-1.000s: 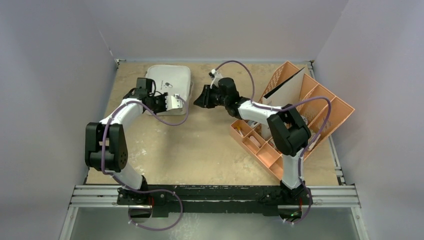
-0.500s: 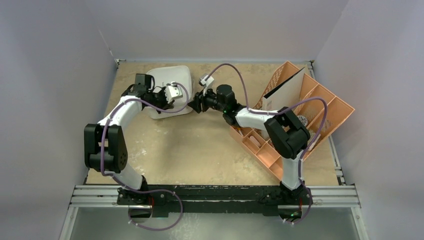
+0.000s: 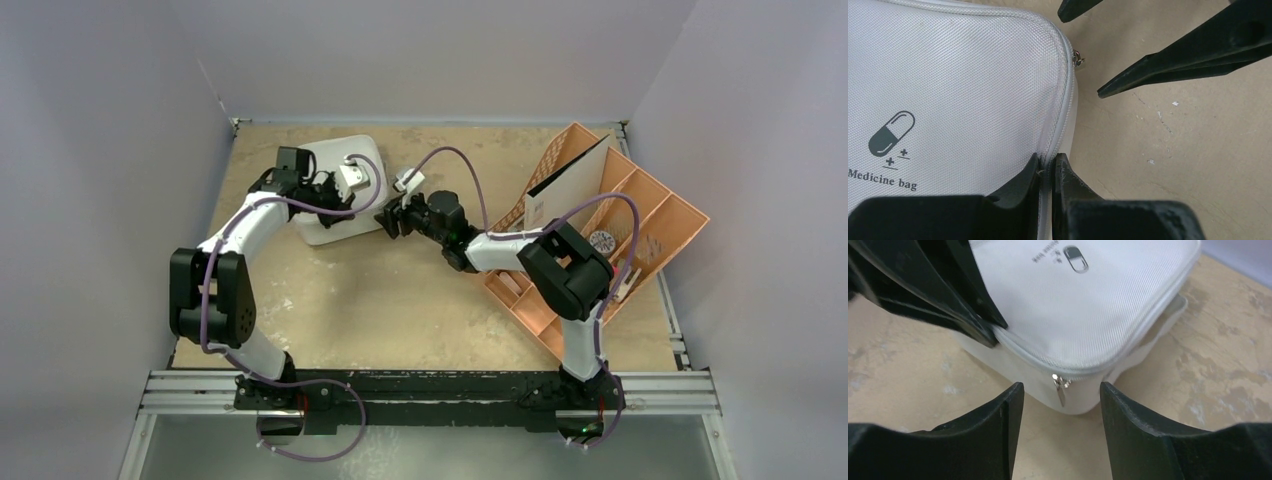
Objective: Organize the medicine kit
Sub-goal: Zip the medicine box at the center of the board.
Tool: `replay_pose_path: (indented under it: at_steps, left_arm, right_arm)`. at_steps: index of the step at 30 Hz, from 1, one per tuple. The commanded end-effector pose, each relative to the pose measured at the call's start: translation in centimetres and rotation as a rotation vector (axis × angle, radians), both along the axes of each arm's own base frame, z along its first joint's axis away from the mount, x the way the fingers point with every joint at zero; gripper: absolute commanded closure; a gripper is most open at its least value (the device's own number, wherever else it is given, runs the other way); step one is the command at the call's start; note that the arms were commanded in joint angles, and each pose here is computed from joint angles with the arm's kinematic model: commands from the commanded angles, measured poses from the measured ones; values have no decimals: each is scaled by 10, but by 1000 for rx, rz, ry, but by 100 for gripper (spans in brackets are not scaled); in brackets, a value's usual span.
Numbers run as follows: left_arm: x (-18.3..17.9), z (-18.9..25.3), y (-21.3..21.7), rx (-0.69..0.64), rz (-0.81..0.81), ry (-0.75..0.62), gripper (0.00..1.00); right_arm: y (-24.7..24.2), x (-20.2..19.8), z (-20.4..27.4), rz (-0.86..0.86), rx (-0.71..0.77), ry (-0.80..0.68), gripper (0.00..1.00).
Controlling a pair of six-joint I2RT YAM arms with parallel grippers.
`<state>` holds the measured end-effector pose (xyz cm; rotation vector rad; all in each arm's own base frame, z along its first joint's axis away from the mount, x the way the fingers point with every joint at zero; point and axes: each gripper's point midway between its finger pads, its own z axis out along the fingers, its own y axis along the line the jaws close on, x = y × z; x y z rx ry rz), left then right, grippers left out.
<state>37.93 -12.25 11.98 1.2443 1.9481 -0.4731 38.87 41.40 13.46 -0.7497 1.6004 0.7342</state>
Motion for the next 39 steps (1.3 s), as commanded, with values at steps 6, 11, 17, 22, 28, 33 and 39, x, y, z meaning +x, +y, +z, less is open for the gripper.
replay_pose_path:
  at_steps: [6,11,17,22,28,33,39]
  left_arm:
    - [3,59,-17,-110,11,-86,100]
    - [-1,60,-18,-110,-3,-95,100]
    - [-3,59,-19,-114,-9,-92,100]
    - [-4,61,-20,-117,-18,-97,100]
    - [-2,63,-21,-126,-20,-101,100]
    - [-1,62,-22,-130,-23,-101,100]
    - [3,60,-22,-136,-4,-98,100]
  right_arm:
    - [-14,3,16,-99,79,-96,37]
    - [-1,0,14,-36,81,-93,40]
    - [6,10,18,-40,63,-104,47]
    - [10,16,15,-49,42,-94,55]
    - [16,17,11,-65,49,-62,72]
    - [19,16,10,-69,61,-40,86]
    - [28,9,12,-15,72,-17,100]
